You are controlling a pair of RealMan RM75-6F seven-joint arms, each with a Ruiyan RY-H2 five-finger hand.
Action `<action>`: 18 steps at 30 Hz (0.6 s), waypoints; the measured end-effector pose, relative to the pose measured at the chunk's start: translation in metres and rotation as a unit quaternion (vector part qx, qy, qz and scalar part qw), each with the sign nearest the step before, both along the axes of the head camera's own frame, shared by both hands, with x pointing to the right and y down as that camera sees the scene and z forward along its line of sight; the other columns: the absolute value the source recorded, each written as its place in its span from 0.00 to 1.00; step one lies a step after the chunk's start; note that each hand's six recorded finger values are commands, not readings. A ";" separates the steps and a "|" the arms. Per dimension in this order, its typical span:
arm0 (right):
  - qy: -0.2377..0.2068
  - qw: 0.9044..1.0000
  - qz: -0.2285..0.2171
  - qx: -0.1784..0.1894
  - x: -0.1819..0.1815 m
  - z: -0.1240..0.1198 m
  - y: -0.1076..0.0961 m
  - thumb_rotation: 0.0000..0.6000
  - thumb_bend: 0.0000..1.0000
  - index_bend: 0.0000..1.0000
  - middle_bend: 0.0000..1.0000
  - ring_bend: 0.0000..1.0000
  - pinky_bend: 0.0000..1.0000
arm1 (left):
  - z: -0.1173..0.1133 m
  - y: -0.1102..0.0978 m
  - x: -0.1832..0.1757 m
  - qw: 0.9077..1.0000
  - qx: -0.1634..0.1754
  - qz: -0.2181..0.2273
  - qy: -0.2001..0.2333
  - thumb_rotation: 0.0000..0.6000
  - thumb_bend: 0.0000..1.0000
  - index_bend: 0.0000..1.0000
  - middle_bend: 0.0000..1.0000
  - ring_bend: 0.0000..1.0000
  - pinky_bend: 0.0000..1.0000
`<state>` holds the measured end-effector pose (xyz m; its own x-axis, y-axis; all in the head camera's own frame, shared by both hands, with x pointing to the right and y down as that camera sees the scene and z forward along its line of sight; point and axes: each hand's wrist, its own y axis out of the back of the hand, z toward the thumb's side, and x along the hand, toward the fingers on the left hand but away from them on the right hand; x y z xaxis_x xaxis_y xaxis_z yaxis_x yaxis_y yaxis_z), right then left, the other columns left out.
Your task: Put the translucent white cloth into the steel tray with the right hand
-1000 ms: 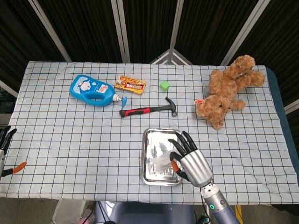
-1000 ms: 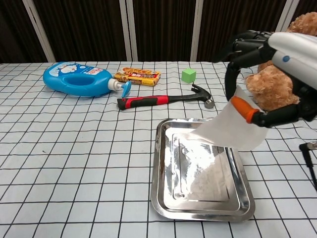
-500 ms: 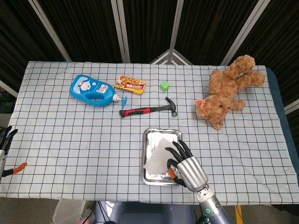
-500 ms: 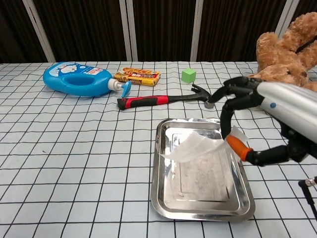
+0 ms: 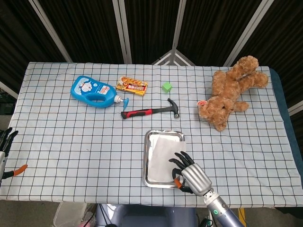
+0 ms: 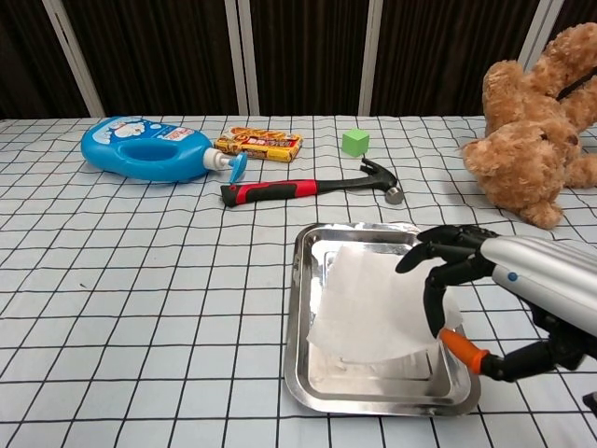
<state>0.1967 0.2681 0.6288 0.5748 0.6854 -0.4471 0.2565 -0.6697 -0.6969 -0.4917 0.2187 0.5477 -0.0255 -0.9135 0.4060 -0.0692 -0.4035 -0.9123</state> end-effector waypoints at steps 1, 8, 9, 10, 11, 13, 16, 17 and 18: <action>-0.003 1.000 -0.005 0.000 0.000 -0.001 0.001 1.00 0.58 0.69 0.23 0.06 0.00 | 0.000 0.000 0.000 1.000 0.000 0.000 0.000 1.00 0.00 0.00 0.00 0.00 0.00; -0.010 0.999 -0.037 -0.003 -0.002 -0.002 0.005 1.00 0.58 0.70 0.23 0.06 0.00 | -0.001 0.001 0.000 1.000 0.002 0.000 0.000 1.00 0.00 0.00 0.00 0.00 0.00; -0.008 0.999 -0.040 -0.005 -0.003 0.000 0.004 1.00 0.58 0.70 0.23 0.06 0.00 | -0.001 0.001 0.000 1.000 0.001 0.000 -0.001 1.00 0.00 0.00 0.00 0.00 0.00; -0.007 0.999 -0.042 -0.007 -0.004 0.002 0.004 1.00 0.58 0.70 0.23 0.06 0.00 | -0.001 0.001 0.000 1.000 0.001 0.000 -0.001 1.00 0.00 0.00 0.00 0.00 0.00; -0.006 0.999 -0.044 -0.010 -0.005 0.004 0.004 1.00 0.58 0.70 0.23 0.06 0.00 | -0.001 0.001 0.000 1.000 0.001 0.000 -0.001 1.00 0.00 0.00 0.00 0.00 0.00; -0.002 0.998 -0.054 -0.015 -0.009 0.011 0.003 1.00 0.58 0.70 0.23 0.06 0.00 | -0.001 0.000 0.000 1.000 0.002 -0.001 -0.001 1.00 0.00 0.00 0.00 0.00 0.00; 0.007 0.997 -0.070 -0.015 -0.015 0.020 0.000 1.00 0.58 0.70 0.23 0.06 0.00 | -0.001 0.000 -0.001 1.000 0.003 -0.003 -0.002 1.00 0.00 0.00 0.00 0.00 0.00; 0.007 0.997 -0.071 -0.015 -0.016 0.022 -0.001 1.00 0.58 0.70 0.23 0.06 0.00 | -0.001 0.000 -0.002 1.000 0.002 -0.004 -0.002 1.00 0.00 0.00 0.00 0.00 0.00; 0.008 0.997 -0.071 -0.015 -0.017 0.023 -0.003 1.00 0.58 0.70 0.23 0.06 0.00 | 0.000 -0.001 -0.002 1.000 0.002 -0.004 -0.002 1.00 0.00 0.00 0.00 0.00 0.00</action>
